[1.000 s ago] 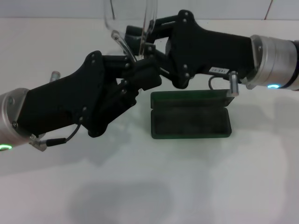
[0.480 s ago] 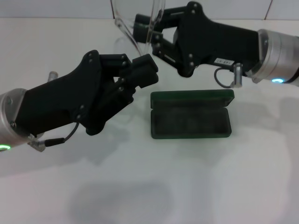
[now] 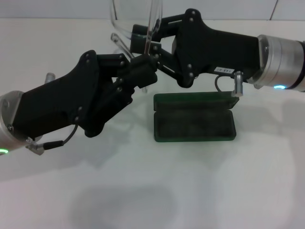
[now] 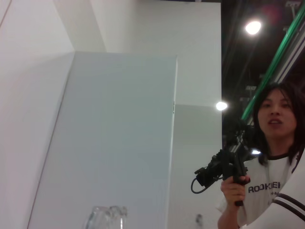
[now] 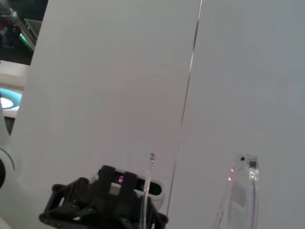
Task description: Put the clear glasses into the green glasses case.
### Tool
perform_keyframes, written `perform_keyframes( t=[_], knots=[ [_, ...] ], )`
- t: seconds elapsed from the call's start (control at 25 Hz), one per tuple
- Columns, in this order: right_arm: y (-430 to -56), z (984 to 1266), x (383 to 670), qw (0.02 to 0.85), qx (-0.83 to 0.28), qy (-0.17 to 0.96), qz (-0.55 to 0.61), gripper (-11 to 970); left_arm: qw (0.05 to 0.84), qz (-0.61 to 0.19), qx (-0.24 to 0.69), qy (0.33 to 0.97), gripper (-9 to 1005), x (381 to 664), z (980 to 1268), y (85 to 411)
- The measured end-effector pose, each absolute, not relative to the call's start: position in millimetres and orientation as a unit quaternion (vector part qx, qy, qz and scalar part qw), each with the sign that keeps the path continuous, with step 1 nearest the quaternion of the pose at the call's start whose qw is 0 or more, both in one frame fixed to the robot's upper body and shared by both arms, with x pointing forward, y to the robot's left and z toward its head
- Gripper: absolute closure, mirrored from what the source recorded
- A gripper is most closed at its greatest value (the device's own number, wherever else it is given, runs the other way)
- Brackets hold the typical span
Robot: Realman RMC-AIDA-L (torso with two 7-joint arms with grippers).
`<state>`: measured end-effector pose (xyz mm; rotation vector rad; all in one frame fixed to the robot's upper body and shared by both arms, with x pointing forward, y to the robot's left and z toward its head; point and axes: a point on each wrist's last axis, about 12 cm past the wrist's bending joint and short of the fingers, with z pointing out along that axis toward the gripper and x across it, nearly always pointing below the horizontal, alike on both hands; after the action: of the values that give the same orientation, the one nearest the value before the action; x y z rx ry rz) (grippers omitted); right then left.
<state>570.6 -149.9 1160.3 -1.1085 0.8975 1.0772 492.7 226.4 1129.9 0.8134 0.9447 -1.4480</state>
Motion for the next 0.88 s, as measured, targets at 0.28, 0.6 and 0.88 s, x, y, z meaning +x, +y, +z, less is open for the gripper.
perform_keyframes(
  t=[0.28, 0.6, 0.88],
  knots=[
    [-146, 1157, 567, 0.615, -0.493, 0.391, 0.475, 844, 0.586, -0.613, 0.346, 0.402, 861, 494, 1131, 227],
    [-143, 1154, 564, 0.603, -0.503, 0.391, 0.48, 844, 0.591, -0.613, 0.329, 0.407, 859, 496, 1129, 227],
    [-140, 1154, 563, 0.6, -0.508, 0.391, 0.478, 844, 0.596, -0.611, 0.312, 0.417, 858, 497, 1125, 228]
  ],
)
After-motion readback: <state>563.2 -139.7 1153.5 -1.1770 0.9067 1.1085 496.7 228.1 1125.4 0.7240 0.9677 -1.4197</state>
